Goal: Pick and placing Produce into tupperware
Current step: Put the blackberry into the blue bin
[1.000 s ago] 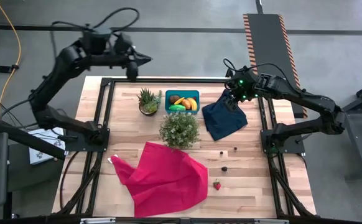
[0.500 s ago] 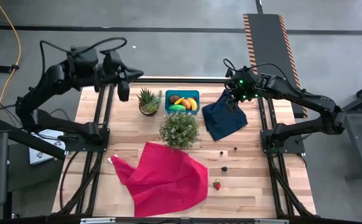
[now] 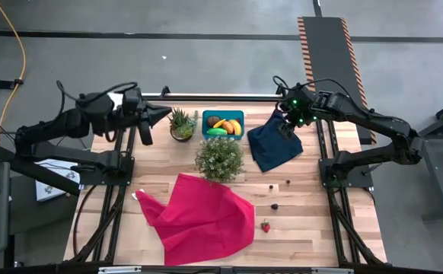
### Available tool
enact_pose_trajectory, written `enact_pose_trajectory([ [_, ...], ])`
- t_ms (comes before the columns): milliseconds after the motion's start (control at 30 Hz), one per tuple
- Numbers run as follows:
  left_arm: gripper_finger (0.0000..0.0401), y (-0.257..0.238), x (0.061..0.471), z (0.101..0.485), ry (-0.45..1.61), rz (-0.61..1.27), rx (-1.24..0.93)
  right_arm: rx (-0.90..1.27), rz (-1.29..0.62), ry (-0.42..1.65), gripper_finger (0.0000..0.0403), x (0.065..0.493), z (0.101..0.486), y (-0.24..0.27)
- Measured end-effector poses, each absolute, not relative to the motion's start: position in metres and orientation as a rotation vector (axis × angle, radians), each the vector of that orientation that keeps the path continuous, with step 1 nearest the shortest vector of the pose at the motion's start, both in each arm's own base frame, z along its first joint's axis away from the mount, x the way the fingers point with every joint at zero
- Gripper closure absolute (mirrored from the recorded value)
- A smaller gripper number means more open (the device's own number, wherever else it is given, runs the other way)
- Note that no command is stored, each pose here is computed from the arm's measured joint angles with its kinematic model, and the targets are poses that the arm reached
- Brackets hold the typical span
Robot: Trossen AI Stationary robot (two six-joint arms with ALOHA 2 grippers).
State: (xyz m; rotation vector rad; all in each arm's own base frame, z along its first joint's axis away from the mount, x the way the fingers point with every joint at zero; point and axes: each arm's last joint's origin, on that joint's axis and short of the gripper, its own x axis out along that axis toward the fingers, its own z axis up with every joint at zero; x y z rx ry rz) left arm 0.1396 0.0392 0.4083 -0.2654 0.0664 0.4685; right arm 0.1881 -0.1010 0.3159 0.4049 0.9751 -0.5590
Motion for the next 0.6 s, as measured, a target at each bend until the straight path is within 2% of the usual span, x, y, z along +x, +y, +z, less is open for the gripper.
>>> enact_pose_trajectory([
  [600,0.0401,0.026,0.112,0.332,-0.181,0.437,-0.377,0.435,-0.555,0.994,0.0171,0.186,0.315,-0.1],
])
